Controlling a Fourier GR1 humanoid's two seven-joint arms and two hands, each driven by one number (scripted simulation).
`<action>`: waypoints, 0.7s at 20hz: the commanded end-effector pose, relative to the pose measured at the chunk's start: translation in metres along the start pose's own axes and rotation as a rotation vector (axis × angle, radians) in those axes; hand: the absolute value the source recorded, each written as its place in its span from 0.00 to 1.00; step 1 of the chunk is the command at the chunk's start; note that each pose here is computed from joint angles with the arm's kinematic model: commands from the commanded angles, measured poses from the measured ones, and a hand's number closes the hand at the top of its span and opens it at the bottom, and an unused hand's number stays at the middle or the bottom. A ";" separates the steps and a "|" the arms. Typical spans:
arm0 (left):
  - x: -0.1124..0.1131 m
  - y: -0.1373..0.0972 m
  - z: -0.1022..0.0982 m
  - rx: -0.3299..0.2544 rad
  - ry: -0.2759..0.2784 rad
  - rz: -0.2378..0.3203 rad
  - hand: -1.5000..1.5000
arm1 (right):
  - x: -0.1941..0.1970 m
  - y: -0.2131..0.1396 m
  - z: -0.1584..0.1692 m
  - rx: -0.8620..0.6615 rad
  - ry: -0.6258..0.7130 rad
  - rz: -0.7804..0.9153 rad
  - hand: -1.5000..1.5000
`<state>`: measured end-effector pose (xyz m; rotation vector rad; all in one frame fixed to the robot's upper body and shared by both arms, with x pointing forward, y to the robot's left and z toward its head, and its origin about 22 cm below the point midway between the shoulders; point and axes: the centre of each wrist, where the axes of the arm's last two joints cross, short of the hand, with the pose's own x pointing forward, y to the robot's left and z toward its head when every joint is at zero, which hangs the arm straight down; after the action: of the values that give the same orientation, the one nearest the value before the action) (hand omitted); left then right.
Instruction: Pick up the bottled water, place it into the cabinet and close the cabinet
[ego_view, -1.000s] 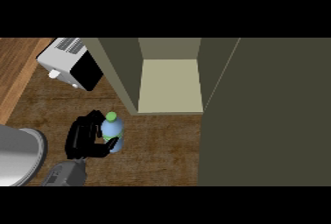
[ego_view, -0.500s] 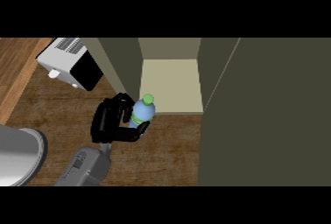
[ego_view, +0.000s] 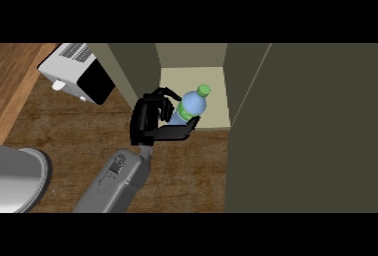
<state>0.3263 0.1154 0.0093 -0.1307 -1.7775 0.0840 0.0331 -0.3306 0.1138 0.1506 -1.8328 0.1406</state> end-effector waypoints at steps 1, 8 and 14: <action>0.008 -0.025 -0.013 0.032 0.026 -0.073 1.00 | 0.039 0.025 -0.015 0.026 -0.095 -0.058 0.00; -0.010 -0.019 -0.034 0.071 0.082 -0.160 1.00 | 0.040 0.022 -0.011 0.055 -0.086 -0.082 0.00; -0.002 -0.015 -0.067 0.091 0.121 -0.131 1.00 | 0.027 0.014 -0.007 0.018 -0.095 -0.118 0.00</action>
<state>0.3784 0.0966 0.0204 0.0392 -1.6759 0.0435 0.0340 -0.3347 0.1126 0.1814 -1.8423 0.1256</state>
